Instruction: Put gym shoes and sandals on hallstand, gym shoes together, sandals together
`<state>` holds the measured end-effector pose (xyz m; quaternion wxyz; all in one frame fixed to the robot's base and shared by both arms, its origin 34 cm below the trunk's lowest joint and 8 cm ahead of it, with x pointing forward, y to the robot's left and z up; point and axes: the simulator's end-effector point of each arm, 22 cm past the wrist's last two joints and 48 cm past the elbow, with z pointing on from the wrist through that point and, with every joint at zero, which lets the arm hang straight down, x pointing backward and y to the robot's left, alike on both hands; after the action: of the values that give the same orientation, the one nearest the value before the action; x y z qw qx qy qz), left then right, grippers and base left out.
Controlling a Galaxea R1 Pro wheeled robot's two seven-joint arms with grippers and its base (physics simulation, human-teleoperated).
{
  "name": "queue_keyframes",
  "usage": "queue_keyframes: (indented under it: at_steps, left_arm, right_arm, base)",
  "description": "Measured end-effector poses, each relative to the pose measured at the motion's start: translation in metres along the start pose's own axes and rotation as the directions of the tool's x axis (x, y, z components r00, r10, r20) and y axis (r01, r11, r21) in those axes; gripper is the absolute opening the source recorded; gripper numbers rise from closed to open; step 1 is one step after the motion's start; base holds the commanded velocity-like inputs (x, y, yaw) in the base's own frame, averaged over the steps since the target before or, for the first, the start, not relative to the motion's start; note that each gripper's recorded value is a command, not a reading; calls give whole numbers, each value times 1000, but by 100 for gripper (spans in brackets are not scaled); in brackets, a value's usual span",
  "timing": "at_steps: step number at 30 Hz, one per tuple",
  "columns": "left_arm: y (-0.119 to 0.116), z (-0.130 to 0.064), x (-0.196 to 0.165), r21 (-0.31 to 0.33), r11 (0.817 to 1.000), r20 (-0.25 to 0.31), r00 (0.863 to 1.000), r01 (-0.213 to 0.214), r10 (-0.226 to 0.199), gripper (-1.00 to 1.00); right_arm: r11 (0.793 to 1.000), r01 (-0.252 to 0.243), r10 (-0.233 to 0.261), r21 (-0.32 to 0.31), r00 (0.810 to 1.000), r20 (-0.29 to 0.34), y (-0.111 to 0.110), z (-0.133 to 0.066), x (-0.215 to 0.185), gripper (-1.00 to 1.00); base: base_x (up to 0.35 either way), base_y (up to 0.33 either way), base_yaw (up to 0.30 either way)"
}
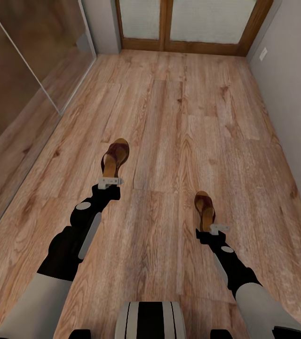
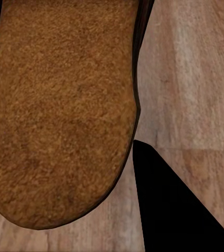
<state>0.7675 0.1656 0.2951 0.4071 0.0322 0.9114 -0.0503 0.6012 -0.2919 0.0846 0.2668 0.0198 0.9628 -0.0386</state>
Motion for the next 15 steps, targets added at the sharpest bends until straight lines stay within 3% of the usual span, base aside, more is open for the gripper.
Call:
queue_keyframes:
  at_steps: [15]
  left_arm:
    - [0,1,2,0,1000,-3,1000,0,0,-100]
  right_arm:
    - [1000,-2,2,0,1000,-3,0,1,2,100]
  base:
    - [14,0,-17]
